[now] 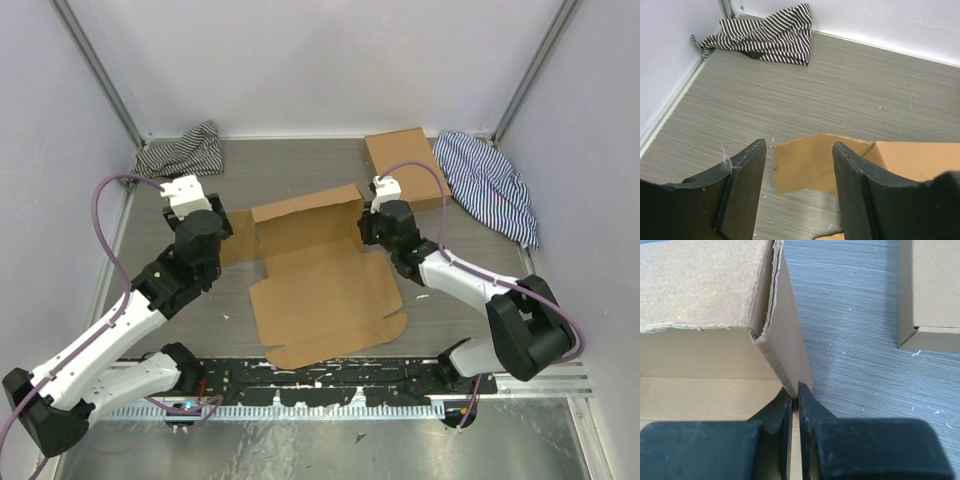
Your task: Fold the paper box
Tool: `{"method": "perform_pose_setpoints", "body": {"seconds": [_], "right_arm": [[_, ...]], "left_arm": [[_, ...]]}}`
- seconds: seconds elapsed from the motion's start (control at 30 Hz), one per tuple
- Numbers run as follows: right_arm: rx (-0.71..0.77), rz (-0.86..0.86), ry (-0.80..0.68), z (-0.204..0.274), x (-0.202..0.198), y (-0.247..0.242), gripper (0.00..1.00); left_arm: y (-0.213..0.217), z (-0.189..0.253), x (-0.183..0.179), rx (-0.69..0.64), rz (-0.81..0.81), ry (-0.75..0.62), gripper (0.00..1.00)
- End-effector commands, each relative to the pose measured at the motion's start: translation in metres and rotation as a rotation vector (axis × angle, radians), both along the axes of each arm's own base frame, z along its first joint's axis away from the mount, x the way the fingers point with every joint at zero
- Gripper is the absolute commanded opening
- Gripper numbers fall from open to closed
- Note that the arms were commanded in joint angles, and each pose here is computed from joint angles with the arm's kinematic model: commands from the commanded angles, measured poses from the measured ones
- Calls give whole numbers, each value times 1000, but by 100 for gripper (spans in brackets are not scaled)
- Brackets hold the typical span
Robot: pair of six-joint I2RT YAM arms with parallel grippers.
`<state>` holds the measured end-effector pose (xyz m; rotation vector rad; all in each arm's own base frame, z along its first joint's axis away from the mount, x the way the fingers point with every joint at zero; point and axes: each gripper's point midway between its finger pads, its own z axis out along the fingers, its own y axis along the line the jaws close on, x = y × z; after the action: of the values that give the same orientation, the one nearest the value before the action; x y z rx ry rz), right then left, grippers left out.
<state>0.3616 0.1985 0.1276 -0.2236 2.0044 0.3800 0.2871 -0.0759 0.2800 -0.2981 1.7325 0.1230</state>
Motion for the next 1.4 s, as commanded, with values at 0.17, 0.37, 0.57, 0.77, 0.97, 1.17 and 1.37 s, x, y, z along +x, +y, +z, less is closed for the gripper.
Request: {"method": "perform_pose_setpoints", "body": {"seconds": [0.17, 0.37, 0.57, 0.77, 0.97, 1.17, 1.37], "right_arm": [[91, -142, -118, 30, 5, -18, 1], [128, -190, -161, 28, 12, -20, 1], [132, -179, -148, 25, 12, -17, 1], [95, -129, -116, 30, 12, -10, 1], [86, -72, -83, 24, 13, 1, 1], [69, -33, -32, 12, 17, 11, 1], [81, -18, 3, 4, 20, 16, 1]], "left_arm": [[-11, -15, 3, -185, -98, -48, 62], [9, -30, -8, -181, -14, -32, 62], [25, -55, -12, -187, 76, -11, 61], [6, -60, 8, -309, -23, -10, 60], [-11, -13, 49, -315, -159, -36, 59], [53, 21, 84, -369, -15, -113, 60], [76, -53, 110, -625, -76, 13, 54]]}}
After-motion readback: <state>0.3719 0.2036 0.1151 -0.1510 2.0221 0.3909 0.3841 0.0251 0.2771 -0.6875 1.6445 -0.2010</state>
